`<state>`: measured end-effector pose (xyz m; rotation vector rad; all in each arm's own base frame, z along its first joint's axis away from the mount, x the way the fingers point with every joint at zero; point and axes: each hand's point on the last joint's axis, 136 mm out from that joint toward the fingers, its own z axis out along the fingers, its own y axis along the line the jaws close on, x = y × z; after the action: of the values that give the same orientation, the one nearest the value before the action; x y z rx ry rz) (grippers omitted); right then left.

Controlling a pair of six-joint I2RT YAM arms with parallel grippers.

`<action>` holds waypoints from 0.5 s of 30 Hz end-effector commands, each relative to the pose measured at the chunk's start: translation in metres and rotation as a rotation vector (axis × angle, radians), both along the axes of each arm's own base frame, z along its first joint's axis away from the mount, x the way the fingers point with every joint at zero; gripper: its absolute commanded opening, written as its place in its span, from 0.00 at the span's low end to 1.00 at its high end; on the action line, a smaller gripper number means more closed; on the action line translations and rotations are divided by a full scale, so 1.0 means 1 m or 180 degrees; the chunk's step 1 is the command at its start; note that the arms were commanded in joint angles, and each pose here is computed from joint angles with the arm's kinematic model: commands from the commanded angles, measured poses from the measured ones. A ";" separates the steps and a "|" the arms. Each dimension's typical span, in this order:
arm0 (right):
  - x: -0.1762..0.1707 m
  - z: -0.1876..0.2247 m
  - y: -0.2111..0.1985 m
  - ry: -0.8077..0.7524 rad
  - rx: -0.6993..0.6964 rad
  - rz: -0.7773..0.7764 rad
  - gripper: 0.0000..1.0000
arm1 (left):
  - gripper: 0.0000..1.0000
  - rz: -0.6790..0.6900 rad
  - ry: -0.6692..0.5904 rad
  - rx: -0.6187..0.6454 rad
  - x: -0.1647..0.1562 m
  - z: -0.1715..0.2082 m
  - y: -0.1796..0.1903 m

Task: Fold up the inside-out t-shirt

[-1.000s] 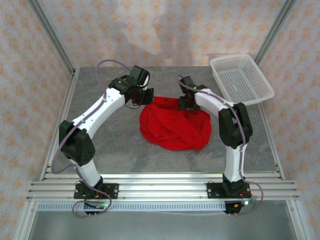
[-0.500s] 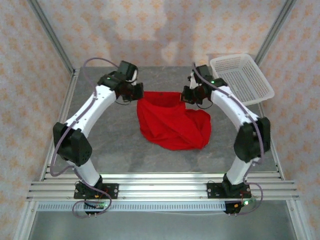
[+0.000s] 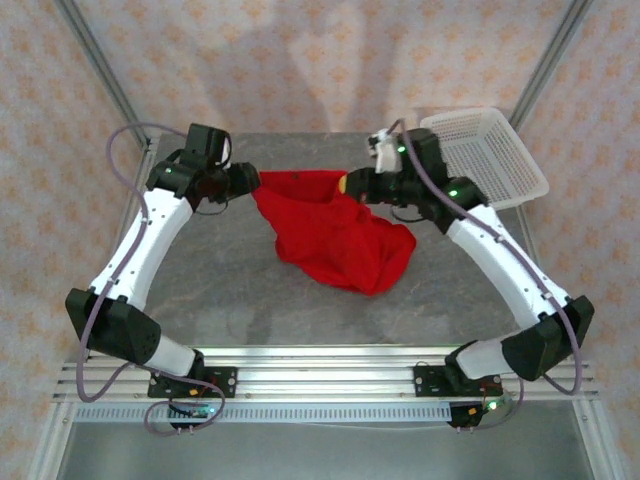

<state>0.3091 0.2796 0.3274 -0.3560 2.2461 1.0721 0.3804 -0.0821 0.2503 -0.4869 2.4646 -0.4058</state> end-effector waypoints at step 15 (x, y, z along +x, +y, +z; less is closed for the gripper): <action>0.031 -0.085 -0.029 0.0268 -0.0670 -0.0672 0.51 | 0.71 0.0468 0.0094 -0.0413 -0.088 -0.043 -0.012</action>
<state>0.3465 0.2707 0.2722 -0.1562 2.3591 0.9309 0.2986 -0.0833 0.2150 -0.6827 2.4212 -0.4442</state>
